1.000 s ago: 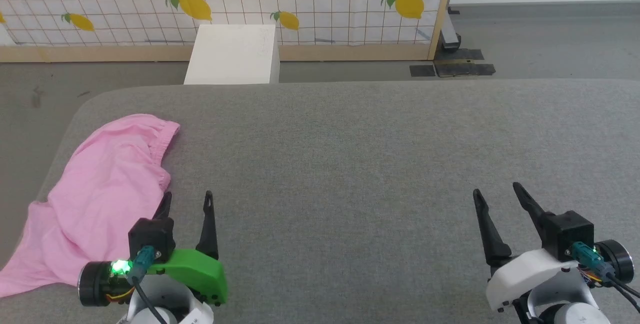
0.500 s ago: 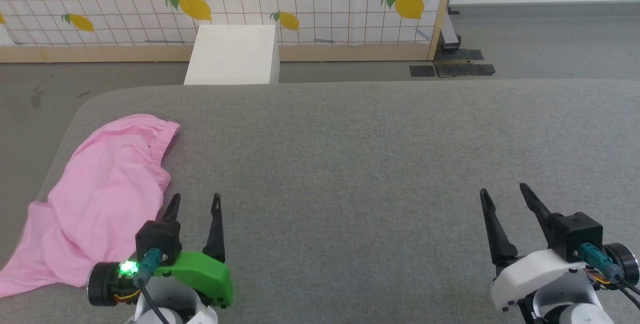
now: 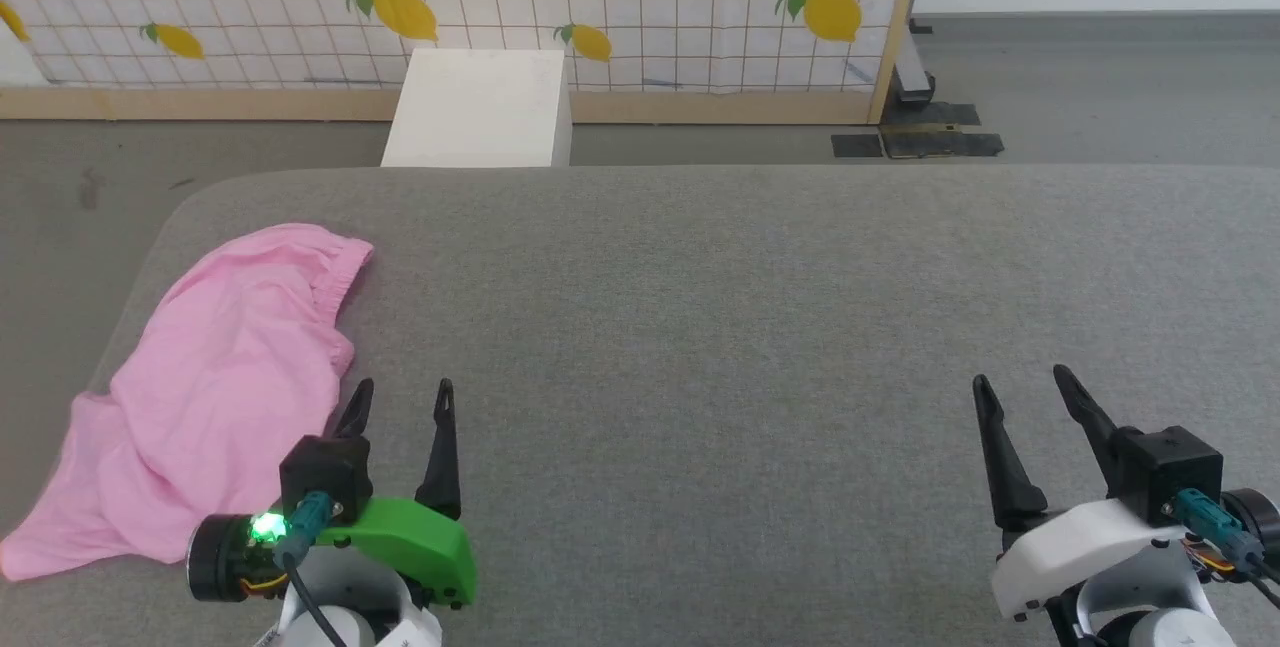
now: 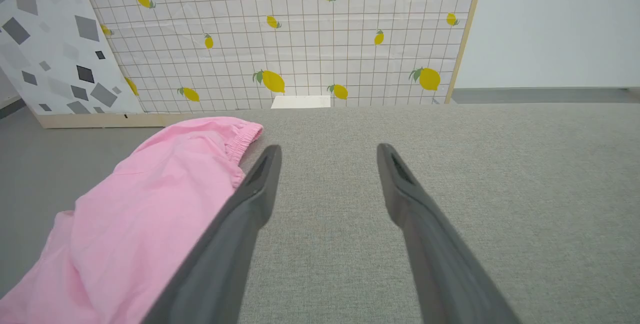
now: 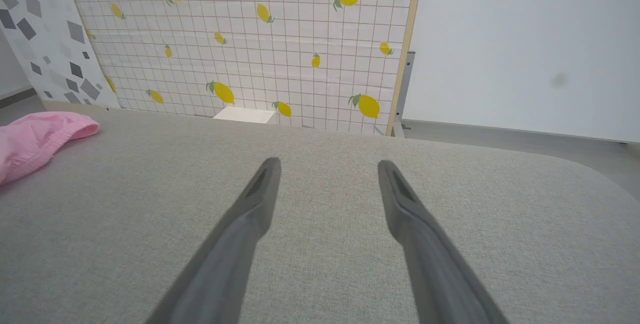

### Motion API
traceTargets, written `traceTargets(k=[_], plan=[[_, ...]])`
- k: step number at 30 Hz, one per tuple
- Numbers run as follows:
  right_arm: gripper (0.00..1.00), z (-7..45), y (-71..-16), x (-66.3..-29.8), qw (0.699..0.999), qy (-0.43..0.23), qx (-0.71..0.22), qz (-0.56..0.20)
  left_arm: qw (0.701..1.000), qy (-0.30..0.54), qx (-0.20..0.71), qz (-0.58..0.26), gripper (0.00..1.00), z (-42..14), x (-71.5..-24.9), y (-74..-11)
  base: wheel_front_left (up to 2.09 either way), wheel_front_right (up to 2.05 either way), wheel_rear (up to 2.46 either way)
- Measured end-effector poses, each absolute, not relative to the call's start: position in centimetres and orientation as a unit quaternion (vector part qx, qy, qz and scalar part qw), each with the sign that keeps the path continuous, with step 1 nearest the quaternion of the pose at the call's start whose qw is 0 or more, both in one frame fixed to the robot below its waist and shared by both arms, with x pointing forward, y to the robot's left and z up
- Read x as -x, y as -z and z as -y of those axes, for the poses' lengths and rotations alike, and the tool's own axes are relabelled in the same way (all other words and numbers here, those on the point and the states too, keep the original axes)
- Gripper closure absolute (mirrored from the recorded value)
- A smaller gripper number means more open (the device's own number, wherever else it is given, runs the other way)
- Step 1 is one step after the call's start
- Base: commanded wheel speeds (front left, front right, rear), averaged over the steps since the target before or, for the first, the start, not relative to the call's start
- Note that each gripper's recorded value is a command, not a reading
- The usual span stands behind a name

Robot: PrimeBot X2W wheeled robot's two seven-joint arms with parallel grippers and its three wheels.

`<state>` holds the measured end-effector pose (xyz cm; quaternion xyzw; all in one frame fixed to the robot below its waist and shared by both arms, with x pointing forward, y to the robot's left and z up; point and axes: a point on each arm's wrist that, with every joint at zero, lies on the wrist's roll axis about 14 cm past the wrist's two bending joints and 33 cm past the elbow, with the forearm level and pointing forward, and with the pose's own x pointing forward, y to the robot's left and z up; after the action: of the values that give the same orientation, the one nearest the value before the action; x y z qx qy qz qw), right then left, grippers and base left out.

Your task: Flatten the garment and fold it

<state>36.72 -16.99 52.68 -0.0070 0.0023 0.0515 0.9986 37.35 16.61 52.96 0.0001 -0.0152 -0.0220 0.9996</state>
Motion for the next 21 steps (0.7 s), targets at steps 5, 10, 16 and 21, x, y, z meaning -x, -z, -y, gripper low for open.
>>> traceTargets(k=[5,10,16,21], plan=[[0.00,16.4,-52.7,-36.9,0.998,-0.061,0.007,-0.002,1.000,0.011,0.000,0.019,0.00,-17.4,-37.1,-53.0,0.00,0.00,0.00],[0.00,15.3,-52.8,-37.4,0.997,-0.076,0.006,0.000,1.000,-0.008,0.003,0.025,0.00,-18.7,-36.8,-53.2,0.00,0.00,0.00],[0.00,13.6,-52.8,-37.9,0.995,-0.101,0.007,0.000,0.999,-0.042,0.011,0.025,0.00,-20.9,-35.8,-53.0,0.00,0.00,0.00],[0.00,11.9,-52.9,-38.5,0.992,-0.126,0.006,0.001,0.997,-0.069,0.017,0.027,0.00,-22.8,-34.8,-52.9,0.00,0.00,0.00]])
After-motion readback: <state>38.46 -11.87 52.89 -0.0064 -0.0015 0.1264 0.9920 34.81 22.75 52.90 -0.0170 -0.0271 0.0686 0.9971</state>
